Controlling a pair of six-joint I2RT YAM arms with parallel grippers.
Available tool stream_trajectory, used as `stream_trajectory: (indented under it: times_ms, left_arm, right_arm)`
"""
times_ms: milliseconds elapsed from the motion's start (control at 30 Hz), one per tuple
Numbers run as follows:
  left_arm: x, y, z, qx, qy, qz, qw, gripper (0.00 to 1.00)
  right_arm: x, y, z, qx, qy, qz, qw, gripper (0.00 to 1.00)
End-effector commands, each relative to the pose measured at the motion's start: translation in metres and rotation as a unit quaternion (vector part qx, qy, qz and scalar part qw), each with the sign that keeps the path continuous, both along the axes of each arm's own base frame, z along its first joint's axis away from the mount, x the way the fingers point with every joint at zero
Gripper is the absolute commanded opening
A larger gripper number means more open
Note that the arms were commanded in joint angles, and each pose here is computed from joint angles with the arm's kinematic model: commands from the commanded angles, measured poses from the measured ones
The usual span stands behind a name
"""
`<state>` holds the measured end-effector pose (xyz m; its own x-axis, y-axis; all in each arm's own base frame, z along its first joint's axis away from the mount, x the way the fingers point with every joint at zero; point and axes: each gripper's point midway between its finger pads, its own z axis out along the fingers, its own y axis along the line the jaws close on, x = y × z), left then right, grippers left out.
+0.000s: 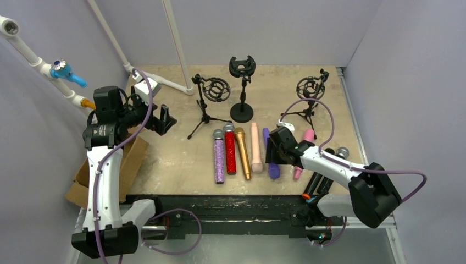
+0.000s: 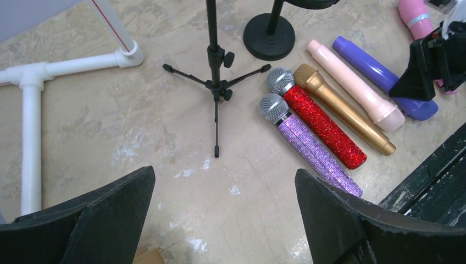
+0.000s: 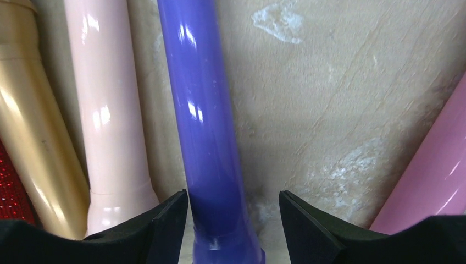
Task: Attach the microphones to the stand
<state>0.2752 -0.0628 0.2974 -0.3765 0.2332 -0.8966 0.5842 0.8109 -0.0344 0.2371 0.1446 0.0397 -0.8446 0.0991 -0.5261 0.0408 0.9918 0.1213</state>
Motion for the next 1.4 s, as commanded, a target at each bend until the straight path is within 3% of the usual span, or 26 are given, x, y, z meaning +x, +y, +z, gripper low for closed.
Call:
stream_trajectory:
  times_ms: [0, 467, 633, 800, 933, 1133, 1367]
  left_arm:
    - [0.003, -0.01, 0.017, -0.03, -0.018, -0.024, 0.999, 1.0]
    - [-0.006, -0.032, 0.029, -0.076, -0.013, -0.089, 0.993, 1.0]
    - [-0.011, -0.035, 0.03, -0.077, -0.016, -0.104, 0.991, 1.0]
    - [-0.017, -0.052, 0.033, -0.095, -0.004, -0.143, 0.985, 1.0]
    - [-0.033, -0.08, 0.025, -0.046, -0.007, -0.204, 0.978, 1.0]
    - [-0.059, -0.1, 0.068, -0.015, -0.12, -0.286, 0.95, 1.0]
    - [-0.066, -0.099, 0.122, 0.058, -0.25, -0.308, 0.916, 1.0]
  right_arm:
    - [-0.009, 0.011, -0.007, 0.039, 0.006, -0.004, 0.999, 0.65]
    - [-0.013, 0.012, -0.026, 0.03, 0.022, -0.013, 0.999, 0.41]
    - [-0.006, 0.011, -0.01, 0.022, -0.001, -0.017, 1.0, 0.23]
    - [0.016, 0.015, 0.069, 0.032, -0.076, -0.016, 0.996, 0.13]
    - [0.022, 0.025, 0.14, 0.068, -0.128, 0.017, 0.989, 0.11]
    - [0.008, 0.059, 0.238, 0.155, -0.178, 0.139, 0.962, 0.12]
    - [-0.016, 0.097, 0.326, 0.263, -0.202, 0.232, 0.914, 0.14]
